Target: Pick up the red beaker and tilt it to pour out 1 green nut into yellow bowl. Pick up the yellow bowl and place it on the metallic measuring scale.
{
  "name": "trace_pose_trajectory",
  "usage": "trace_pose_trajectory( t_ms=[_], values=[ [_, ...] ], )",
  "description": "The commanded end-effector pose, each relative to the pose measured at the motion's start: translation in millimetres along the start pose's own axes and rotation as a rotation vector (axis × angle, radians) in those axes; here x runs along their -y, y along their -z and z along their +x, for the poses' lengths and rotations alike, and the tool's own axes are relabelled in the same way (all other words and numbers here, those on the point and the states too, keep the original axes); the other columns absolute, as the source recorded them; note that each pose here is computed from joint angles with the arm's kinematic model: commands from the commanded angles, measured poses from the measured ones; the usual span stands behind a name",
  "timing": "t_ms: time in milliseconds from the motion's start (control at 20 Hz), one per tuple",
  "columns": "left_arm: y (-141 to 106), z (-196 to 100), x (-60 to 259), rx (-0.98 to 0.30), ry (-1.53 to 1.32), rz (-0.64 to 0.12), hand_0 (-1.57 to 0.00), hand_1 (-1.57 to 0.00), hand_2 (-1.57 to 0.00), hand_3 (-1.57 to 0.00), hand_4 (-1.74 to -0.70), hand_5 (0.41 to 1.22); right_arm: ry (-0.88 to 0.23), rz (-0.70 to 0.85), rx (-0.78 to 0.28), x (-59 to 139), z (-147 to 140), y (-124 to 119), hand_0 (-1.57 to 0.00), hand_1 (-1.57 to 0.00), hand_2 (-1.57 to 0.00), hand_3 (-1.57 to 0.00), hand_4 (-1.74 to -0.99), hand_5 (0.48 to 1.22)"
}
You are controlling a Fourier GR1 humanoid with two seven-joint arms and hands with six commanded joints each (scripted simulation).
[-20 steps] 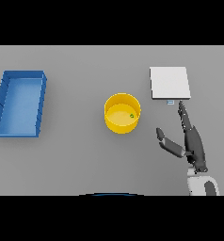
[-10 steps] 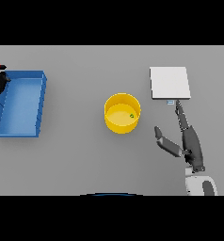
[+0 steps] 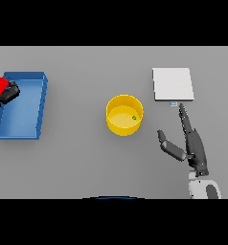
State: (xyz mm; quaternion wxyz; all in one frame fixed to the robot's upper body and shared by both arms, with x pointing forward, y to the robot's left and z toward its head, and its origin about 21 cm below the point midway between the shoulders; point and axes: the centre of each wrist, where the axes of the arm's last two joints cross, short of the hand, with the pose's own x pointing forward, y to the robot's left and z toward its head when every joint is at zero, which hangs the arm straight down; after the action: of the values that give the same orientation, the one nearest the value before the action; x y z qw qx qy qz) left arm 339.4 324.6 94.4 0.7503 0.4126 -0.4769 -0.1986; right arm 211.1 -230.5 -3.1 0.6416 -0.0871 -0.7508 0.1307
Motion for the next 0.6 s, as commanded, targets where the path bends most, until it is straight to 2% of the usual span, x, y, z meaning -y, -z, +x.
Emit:
trace_pose_trajectory(
  t_ms=[0, 100, 200, 350, 550],
  values=[
    [-2, 0, -6, -0.012, 0.014, -0.061, -1.17, -0.94, -0.96, -0.90, -1.12, 0.778, -0.010, -0.006, 0.008, 1.5, 0, -1, 0.00, 0.00, 0.00, 0.00, -1.187, 0.664],
    [-6, 0, -7, -0.011, 0.038, -0.134, -0.75, -0.60, -0.61, -0.58, -0.97, 0.740, -0.013, -0.011, -0.003, -0.5, 0, 0, 0.00, 0.00, 0.00, 0.00, -1.181, 0.665],
    [-7, 2, -12, -0.005, 0.056, -0.168, -0.48, -0.39, -0.39, -0.37, -0.88, 0.710, -0.012, -0.007, 0.000, 1.6, 1, -3, 0.00, 0.00, 0.00, 0.00, -1.184, 0.667],
    [-11, 1, -12, -0.006, 0.045, -0.196, -0.24, -0.20, -0.20, -0.19, -0.82, 0.684, -0.013, 0.003, -0.003, -1.1, 3, -1, 0.00, 0.00, 0.00, 0.00, -1.187, 0.666],
    [-6, 7, -18, 0.031, 0.010, -0.160, -0.10, -0.08, -0.08, -0.08, -0.78, 0.674, -0.036, 0.003, -0.020, -7.2, 7, -3, 0.00, 0.00, 0.00, 0.00, -1.192, 0.660]
  ],
)
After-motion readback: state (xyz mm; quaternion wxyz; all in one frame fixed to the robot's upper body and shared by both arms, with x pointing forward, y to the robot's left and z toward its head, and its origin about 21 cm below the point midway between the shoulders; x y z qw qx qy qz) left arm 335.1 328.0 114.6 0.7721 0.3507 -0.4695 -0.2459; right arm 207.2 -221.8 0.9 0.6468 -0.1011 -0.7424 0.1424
